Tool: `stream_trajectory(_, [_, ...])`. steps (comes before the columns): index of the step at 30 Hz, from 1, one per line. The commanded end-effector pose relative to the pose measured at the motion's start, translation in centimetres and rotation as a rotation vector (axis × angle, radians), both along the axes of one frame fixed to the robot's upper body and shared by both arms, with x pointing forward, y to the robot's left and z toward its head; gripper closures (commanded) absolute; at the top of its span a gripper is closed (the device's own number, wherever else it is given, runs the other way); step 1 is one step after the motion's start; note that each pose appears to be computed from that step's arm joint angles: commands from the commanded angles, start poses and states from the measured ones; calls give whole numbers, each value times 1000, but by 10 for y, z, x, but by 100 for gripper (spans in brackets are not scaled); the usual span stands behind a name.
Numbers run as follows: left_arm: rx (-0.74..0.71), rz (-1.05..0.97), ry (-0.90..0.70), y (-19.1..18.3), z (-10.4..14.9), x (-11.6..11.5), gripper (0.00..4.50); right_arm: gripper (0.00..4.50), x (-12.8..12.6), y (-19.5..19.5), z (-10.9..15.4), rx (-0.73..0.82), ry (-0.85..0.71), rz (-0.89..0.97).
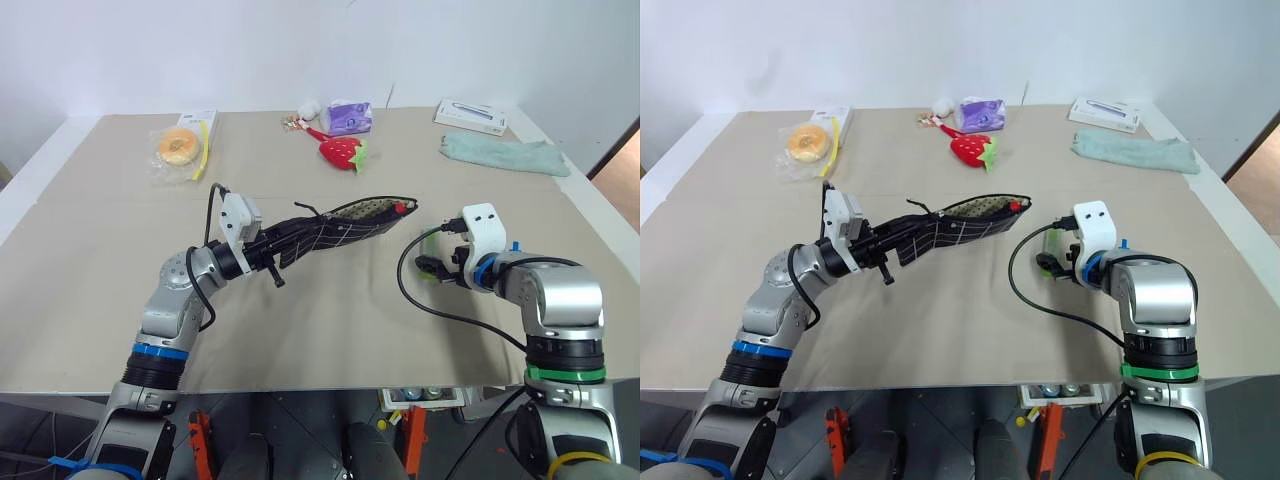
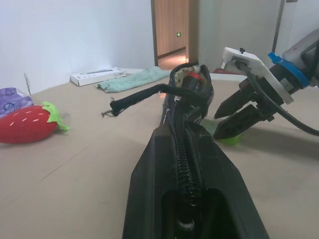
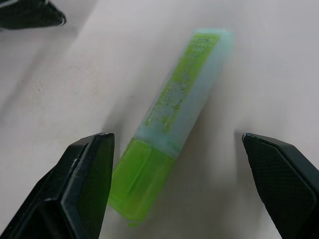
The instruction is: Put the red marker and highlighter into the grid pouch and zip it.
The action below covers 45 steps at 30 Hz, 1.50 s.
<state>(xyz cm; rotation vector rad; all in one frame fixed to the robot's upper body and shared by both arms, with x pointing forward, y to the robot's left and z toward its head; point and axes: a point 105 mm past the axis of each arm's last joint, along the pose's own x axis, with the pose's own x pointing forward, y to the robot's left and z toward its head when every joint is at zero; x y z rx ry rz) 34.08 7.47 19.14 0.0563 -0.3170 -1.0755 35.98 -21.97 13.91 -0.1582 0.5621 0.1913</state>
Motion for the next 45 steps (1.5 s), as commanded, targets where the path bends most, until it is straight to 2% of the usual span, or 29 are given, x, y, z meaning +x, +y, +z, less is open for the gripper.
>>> stream_trajectory(1, [-8,8,-68,3,16,-4,450,10,-2,7,0,-16,-3,14])
stream_trajectory(9, [-8,10,-71,2,15,-4,450,10,-3,2,0,-76,-9,9])
stream_trajectory(12, [-10,11,-72,2,15,-4,450,84,-3,0,-4,-85,0,2])
stream_trajectory(15, [-10,12,-73,2,15,-4,450,232,-4,1,-3,-70,3,6])
stream_trajectory(16, [-11,12,-74,2,15,-4,450,304,-4,1,-3,-58,6,4])
stream_trajectory(17, [-11,12,-74,2,16,-3,450,337,-4,1,-3,-49,8,2])
stream_trajectory(18, [-11,12,-75,1,16,-3,450,348,-3,0,-3,-46,8,-3])
stream_trajectory(23, [-12,13,-77,1,16,-3,450,348,-1,-8,0,-50,-11,-18])
stream_trajectory(25, [-13,13,-78,1,16,-3,450,348,5,-10,16,-64,-93,11])
stream_trajectory(27, [-14,12,-76,0,16,-3,450,348,13,-18,54,-166,-280,106])
stream_trajectory(29, [-14,9,-74,0,16,-4,450,348,8,-11,97,-297,-456,335])
stream_trajectory(32, [-10,5,-70,-1,15,-3,450,348,-10,3,130,-415,-528,636])
stream_trajectory(38, [-4,-1,-67,-2,14,-2,450,348,-26,30,157,-574,-490,962])
stream_trajectory(45, [-1,-6,-69,-3,14,-2,450,348,-28,45,142,-784,-329,1161])
